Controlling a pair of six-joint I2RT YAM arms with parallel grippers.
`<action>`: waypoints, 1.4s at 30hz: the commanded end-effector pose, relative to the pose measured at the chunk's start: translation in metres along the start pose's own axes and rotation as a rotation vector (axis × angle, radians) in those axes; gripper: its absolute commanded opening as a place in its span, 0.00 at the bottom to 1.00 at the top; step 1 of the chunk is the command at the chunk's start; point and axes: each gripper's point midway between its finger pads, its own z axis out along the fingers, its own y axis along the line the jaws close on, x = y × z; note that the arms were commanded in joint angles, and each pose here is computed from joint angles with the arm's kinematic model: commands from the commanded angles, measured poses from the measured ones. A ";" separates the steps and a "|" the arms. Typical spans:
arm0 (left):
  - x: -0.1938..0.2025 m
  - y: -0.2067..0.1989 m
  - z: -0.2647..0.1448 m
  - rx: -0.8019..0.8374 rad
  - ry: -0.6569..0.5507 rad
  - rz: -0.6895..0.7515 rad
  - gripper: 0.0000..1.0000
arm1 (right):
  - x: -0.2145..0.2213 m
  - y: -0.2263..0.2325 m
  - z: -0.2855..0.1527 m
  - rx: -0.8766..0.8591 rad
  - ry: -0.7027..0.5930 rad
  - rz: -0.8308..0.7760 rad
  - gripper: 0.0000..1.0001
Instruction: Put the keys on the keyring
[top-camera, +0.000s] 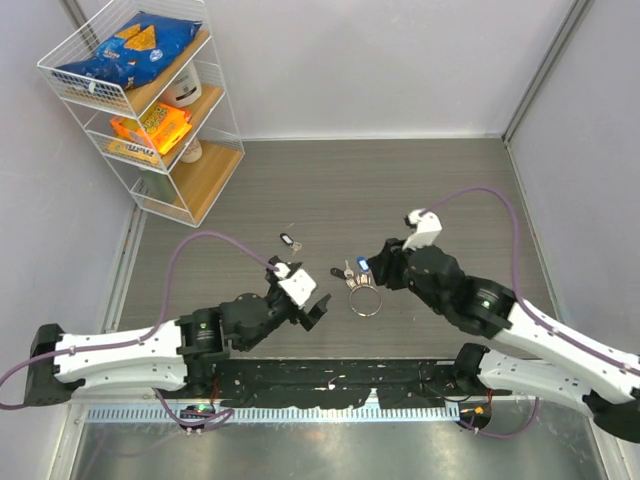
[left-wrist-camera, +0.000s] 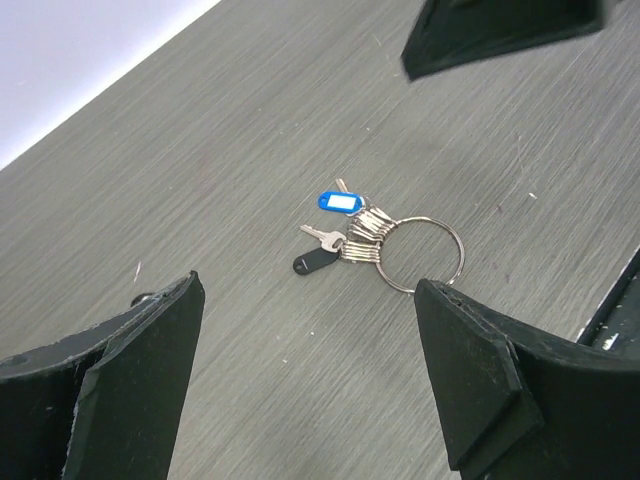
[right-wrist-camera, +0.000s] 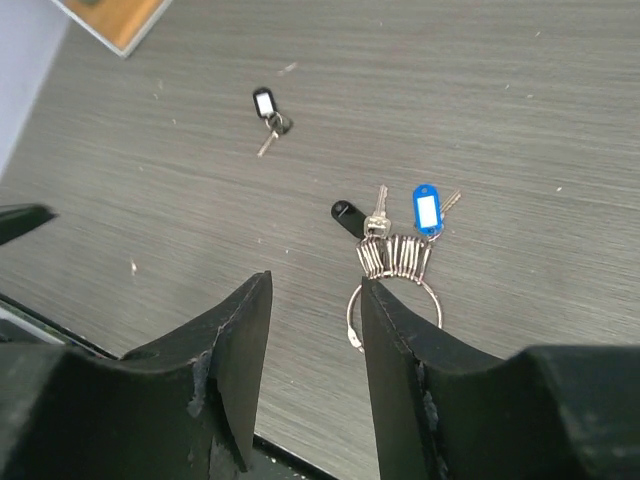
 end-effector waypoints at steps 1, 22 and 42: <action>-0.002 0.011 -0.018 -0.003 -0.059 -0.114 0.92 | -0.001 0.020 0.032 -0.067 0.064 -0.050 0.46; 0.044 0.014 -0.034 0.146 -0.145 -0.267 0.93 | 0.077 -0.023 0.166 0.054 0.458 -0.094 0.31; 0.055 0.014 -0.029 0.154 -0.102 -0.283 0.93 | 0.109 -0.057 0.169 0.140 0.530 -0.101 0.28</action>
